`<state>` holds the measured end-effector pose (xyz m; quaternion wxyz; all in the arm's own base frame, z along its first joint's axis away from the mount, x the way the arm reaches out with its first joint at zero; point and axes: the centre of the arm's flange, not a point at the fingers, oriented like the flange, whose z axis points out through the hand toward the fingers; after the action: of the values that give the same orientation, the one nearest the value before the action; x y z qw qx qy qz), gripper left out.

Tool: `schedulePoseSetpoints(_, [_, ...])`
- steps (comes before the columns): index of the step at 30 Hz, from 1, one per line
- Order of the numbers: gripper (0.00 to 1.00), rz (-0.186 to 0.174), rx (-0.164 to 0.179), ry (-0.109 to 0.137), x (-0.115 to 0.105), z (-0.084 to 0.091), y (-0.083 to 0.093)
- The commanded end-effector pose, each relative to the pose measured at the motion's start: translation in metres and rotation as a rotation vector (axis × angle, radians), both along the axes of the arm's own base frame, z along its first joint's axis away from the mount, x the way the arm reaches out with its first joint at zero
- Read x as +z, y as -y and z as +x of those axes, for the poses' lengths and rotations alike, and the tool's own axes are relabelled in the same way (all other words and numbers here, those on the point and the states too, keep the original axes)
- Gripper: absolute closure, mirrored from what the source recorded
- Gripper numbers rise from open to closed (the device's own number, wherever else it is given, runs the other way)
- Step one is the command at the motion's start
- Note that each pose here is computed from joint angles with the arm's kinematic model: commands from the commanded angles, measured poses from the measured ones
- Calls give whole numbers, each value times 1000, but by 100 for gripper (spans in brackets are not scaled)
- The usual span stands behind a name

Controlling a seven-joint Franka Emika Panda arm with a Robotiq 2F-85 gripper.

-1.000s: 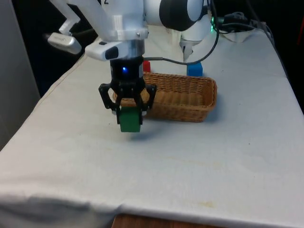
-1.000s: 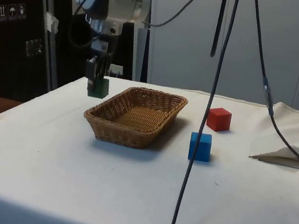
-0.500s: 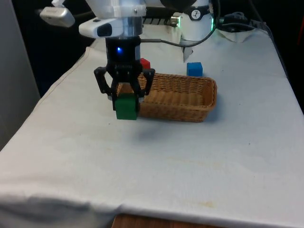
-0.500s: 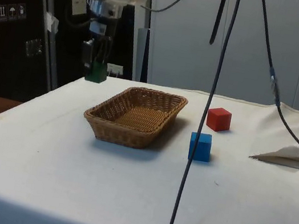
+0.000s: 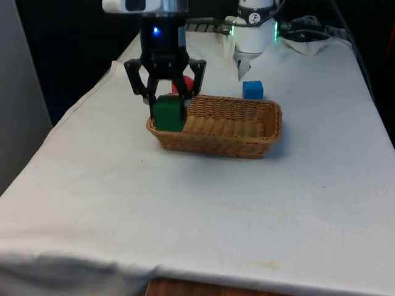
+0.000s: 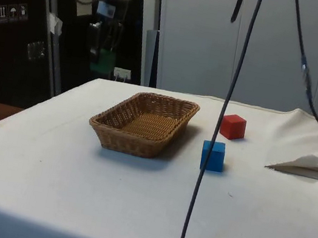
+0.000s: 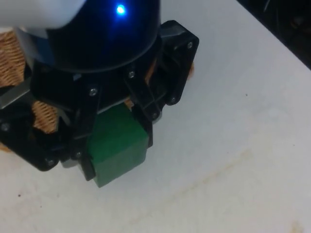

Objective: Pick up exactly two blocks and place them into the basket.

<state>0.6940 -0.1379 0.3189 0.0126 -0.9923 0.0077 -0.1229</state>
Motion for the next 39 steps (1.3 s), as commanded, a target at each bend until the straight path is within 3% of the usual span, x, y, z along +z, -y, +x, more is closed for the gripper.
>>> schedulePoseSetpoints(1, [99,-11,-4,4,4,-4,-2])
schedulePoseSetpoints(9, [99,-15,9,4,17,-13,-17])
schedulePoseSetpoints(17, [99,-52,15,15,30,-28,-34])
schedulePoseSetpoints(18, [99,-39,19,7,29,-26,-32])
schedulePoseSetpoints(19, [99,-55,15,17,31,-30,-35])
schedulePoseSetpoints(26, [99,-76,33,21,31,-39,-48])
schedulePoseSetpoints(36, [99,-74,48,13,16,-65,-60])
schedulePoseSetpoints(37, [99,-61,54,8,16,-59,-60])
schedulePoseSetpoints(39, [99,-77,52,12,12,-69,-62])
